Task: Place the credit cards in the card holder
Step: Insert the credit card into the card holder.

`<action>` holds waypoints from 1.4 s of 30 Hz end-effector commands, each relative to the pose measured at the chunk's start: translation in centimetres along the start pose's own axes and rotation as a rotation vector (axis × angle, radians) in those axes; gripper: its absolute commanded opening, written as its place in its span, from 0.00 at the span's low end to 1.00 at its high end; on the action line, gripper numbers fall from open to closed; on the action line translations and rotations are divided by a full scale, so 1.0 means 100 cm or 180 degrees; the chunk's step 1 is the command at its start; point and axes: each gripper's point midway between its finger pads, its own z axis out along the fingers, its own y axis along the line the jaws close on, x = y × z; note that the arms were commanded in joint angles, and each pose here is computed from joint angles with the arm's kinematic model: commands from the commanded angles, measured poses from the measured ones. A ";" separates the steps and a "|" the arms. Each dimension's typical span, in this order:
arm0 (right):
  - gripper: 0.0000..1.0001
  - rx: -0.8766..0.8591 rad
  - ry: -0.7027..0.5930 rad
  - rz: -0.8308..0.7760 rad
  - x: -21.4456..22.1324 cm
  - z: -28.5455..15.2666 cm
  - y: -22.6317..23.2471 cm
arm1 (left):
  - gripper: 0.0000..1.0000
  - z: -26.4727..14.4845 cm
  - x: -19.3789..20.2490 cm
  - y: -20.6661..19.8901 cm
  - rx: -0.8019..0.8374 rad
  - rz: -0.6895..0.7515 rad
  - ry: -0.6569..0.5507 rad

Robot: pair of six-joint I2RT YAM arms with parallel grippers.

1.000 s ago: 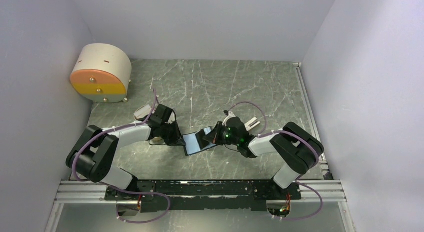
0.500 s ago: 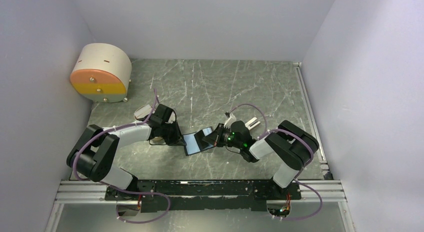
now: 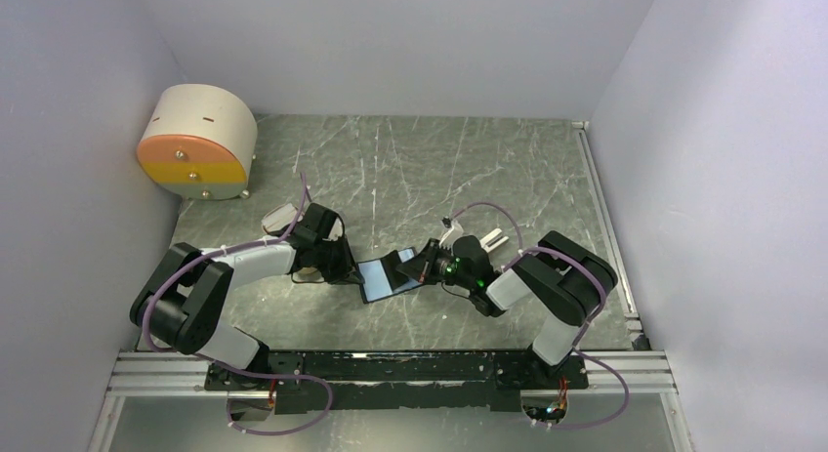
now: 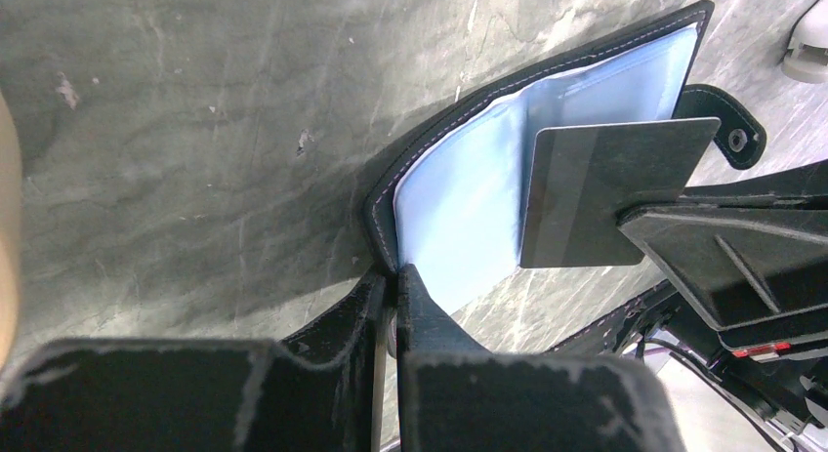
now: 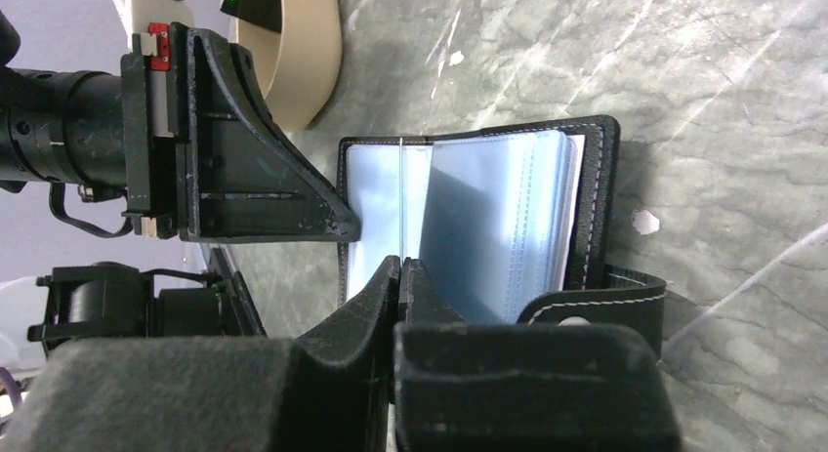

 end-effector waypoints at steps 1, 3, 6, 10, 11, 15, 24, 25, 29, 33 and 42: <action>0.00 -0.0001 -0.0067 -0.0032 -0.003 0.000 -0.006 | 0.09 0.002 0.008 0.003 -0.0001 0.0043 0.0053; 0.00 -0.0002 -0.0058 -0.0022 -0.001 0.001 -0.007 | 0.09 0.003 0.009 0.004 0.0012 0.0028 0.0063; 0.00 0.0000 -0.0047 0.0011 0.001 0.001 -0.009 | 0.09 0.004 0.011 0.004 0.0019 0.0011 0.0079; 0.00 -0.0034 -0.0050 0.0069 0.003 0.000 -0.008 | 0.09 0.004 0.010 0.003 0.0026 0.0017 0.0076; 0.00 -0.0025 -0.0053 0.0093 0.003 -0.001 -0.009 | 0.09 0.004 0.010 0.003 0.0023 0.0013 0.0073; 0.00 0.0020 -0.0100 0.0174 0.003 -0.003 -0.012 | 0.09 0.004 0.010 0.002 0.0036 0.0027 0.0080; 0.00 -0.0024 -0.0091 0.0324 0.008 -0.001 -0.013 | 0.09 0.004 0.011 0.003 0.0034 0.0019 0.0076; 0.00 -0.0016 -0.0083 0.0322 0.009 0.000 -0.013 | 0.09 0.004 0.011 0.002 0.0036 0.0023 0.0070; 0.00 -0.0006 -0.0090 0.0319 0.007 0.001 -0.013 | 0.09 0.005 0.011 0.001 0.0039 0.0026 0.0086; 0.00 -0.0026 -0.0093 0.0351 0.006 0.005 -0.011 | 0.09 0.005 0.011 0.000 0.0057 0.0031 0.0092; 0.00 0.0056 -0.0148 0.0509 0.006 0.007 -0.017 | 0.09 0.004 0.013 -0.001 0.0061 0.0029 0.0104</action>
